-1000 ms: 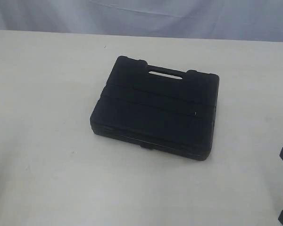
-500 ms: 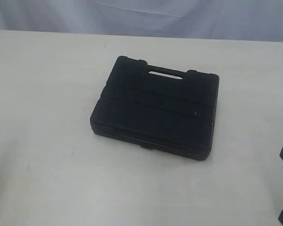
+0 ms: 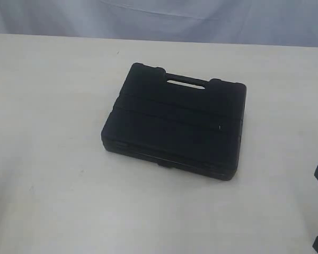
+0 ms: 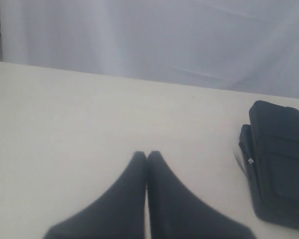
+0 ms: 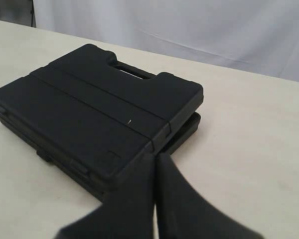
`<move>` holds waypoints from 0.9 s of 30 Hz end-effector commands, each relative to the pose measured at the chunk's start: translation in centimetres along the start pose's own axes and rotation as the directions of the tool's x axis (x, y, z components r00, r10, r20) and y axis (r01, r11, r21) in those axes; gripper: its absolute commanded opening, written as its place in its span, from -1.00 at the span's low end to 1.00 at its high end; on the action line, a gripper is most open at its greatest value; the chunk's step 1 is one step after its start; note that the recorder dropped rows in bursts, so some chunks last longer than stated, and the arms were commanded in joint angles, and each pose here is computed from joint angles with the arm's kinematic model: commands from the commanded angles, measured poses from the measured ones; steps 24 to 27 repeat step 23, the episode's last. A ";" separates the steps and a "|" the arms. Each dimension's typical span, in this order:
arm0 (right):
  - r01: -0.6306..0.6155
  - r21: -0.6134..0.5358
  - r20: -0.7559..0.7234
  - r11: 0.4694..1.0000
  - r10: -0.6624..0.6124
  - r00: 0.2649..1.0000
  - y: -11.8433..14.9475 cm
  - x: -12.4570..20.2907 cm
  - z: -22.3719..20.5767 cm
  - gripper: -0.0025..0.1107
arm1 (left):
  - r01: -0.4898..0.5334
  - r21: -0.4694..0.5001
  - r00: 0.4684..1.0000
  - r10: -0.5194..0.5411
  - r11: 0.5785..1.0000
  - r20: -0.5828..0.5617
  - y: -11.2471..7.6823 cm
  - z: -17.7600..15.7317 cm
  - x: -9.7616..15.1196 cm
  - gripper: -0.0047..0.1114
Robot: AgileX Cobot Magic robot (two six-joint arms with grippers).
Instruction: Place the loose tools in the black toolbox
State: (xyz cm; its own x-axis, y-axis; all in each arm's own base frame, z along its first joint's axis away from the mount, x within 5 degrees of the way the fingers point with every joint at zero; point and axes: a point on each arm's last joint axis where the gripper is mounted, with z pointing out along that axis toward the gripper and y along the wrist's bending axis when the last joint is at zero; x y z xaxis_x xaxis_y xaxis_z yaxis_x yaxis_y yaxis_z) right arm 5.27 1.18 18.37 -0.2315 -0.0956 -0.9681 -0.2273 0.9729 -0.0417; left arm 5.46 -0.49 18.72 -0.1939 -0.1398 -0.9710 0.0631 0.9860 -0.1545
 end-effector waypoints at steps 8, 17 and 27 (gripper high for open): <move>0.004 0.007 0.003 1.000 -0.004 1.000 0.0 0.1 0.0 -0.96 | -0.006 0.004 1.000 0.006 1.000 0.000 0.0 0.0 -0.1 -0.92; -0.005 0.007 0.004 1.000 0.005 1.000 0.0 0.1 0.0 -0.96 | -0.006 0.004 1.000 0.006 1.000 0.000 0.0 0.0 -0.1 -0.92; -0.005 0.007 0.004 1.000 0.005 1.000 0.0 0.1 0.0 -0.96 | -0.006 0.004 1.000 0.006 1.000 0.000 0.0 0.0 -0.1 -0.92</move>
